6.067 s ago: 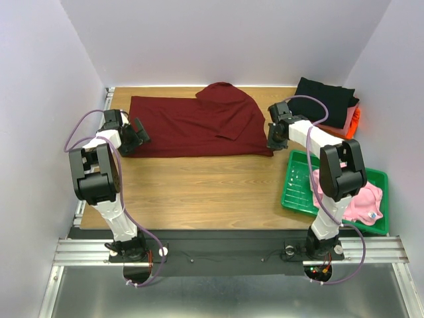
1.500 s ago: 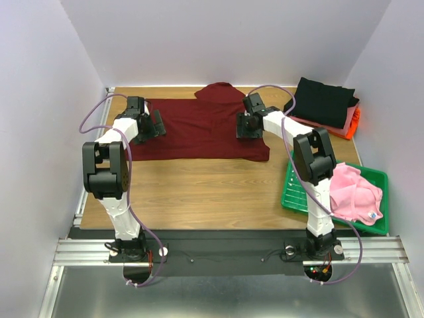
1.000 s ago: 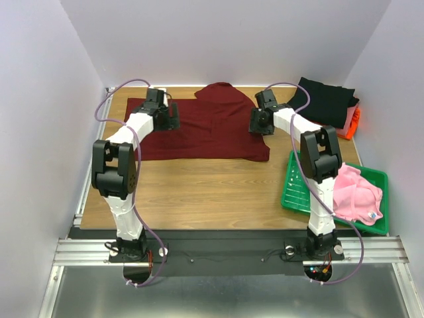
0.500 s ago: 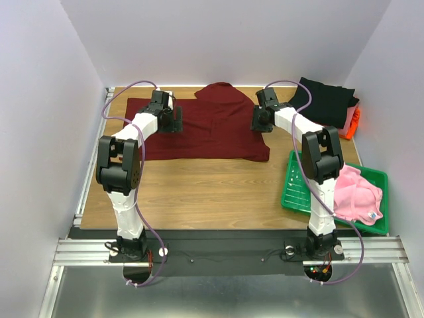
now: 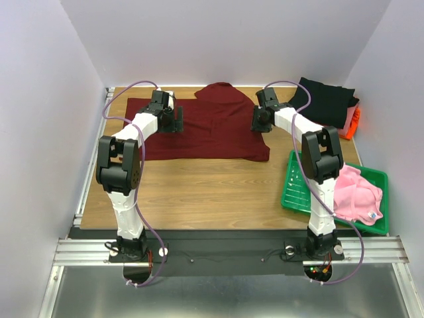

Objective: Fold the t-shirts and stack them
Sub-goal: Fold the tshirt

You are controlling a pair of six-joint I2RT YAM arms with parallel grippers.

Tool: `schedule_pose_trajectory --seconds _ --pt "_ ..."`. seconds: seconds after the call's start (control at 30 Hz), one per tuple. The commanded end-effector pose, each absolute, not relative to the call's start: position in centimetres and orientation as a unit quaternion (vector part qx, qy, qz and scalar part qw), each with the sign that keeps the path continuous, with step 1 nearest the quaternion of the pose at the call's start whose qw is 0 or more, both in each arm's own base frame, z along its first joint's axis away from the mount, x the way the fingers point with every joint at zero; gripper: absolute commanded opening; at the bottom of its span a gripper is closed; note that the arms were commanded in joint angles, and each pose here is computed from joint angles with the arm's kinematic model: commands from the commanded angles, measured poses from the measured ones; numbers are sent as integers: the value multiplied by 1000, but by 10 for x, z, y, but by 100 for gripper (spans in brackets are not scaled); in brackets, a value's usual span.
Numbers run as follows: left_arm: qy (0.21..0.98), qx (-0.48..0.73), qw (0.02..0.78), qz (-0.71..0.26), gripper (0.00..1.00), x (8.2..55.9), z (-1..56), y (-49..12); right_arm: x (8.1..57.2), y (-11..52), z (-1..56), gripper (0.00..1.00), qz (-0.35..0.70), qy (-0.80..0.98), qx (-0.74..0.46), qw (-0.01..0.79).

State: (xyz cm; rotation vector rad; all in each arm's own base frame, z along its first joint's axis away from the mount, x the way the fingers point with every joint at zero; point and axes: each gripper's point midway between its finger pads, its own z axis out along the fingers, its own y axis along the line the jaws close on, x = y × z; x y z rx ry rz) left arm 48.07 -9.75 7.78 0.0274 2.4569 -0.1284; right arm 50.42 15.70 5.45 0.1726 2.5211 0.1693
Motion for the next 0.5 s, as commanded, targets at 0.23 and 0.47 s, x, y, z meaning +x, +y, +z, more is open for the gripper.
schedule_pose_trajectory --seconds 0.23,0.47 --pt "935 20 350 -56 91 487 90 -101 515 163 53 40 71 945 59 313" --pt "936 19 348 -55 91 485 90 -101 509 163 41 40 70 950 58 300"
